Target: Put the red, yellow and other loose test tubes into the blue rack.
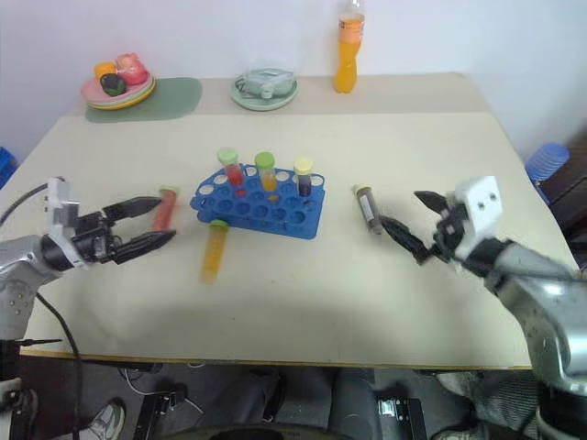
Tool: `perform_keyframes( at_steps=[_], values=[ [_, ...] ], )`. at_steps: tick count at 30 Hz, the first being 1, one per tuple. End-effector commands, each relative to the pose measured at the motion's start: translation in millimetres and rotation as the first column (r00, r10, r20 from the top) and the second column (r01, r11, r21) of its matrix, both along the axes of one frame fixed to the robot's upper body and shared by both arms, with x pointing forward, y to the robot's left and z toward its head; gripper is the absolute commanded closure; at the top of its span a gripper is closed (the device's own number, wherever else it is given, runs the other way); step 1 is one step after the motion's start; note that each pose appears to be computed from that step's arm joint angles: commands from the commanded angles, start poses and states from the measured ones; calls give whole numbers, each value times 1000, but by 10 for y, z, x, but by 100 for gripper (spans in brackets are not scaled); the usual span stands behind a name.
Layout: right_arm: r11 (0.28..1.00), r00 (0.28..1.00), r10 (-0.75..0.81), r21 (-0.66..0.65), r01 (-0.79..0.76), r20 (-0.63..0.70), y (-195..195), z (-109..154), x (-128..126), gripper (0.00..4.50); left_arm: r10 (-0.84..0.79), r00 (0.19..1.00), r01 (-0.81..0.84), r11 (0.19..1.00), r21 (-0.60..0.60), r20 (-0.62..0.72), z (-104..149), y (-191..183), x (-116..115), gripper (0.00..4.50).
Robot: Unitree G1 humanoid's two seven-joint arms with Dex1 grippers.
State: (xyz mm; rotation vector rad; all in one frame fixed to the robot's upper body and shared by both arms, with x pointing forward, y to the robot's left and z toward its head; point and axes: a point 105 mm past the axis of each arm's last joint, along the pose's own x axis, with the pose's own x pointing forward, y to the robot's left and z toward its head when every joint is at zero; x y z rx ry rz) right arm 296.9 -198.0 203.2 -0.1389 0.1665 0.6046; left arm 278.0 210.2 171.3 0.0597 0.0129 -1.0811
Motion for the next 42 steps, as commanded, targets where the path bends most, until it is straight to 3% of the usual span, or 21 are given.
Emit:
perform_keyframes(
  at_steps=[1, 11, 24, 27, 33, 38, 42],
  values=[
    [998, 982, -62, 21, 67, -180, 4, -72, 154, 0, -35, 999, 35, 999, 13, 17, 47, -36, -4, 10],
    [976, 869, -210, -44, 213, -449, 179, -264, 730, 0, -121, 992, 120, 992, 50, 33, 13, -252, 17, 10],
    [945, 813, -321, -216, 244, -486, 138, -574, 1141, 0, -134, 991, 133, 991, 32, 16, -6, -325, -63, 10],
    [940, 816, -319, -275, 204, -483, 153, -663, 1157, 81, -130, 991, 130, 991, 30, 6, -15, -320, -89, 0],
    [943, 848, -254, -315, 109, -465, 292, -718, 1135, 357, -105, 995, 104, 994, 33, 1, -37, -291, -101, 0],
    [929, 899, -205, -366, 54, -387, 317, -648, 1129, 367, -72, 997, 71, 997, 31, 5, -73, -270, -77, 0],
    [919, 972, -34, -390, -62, -234, 388, -399, 992, 367, -28, 999, 28, 1000, 6, 20, -83, -251, -32, 0]
  ],
)
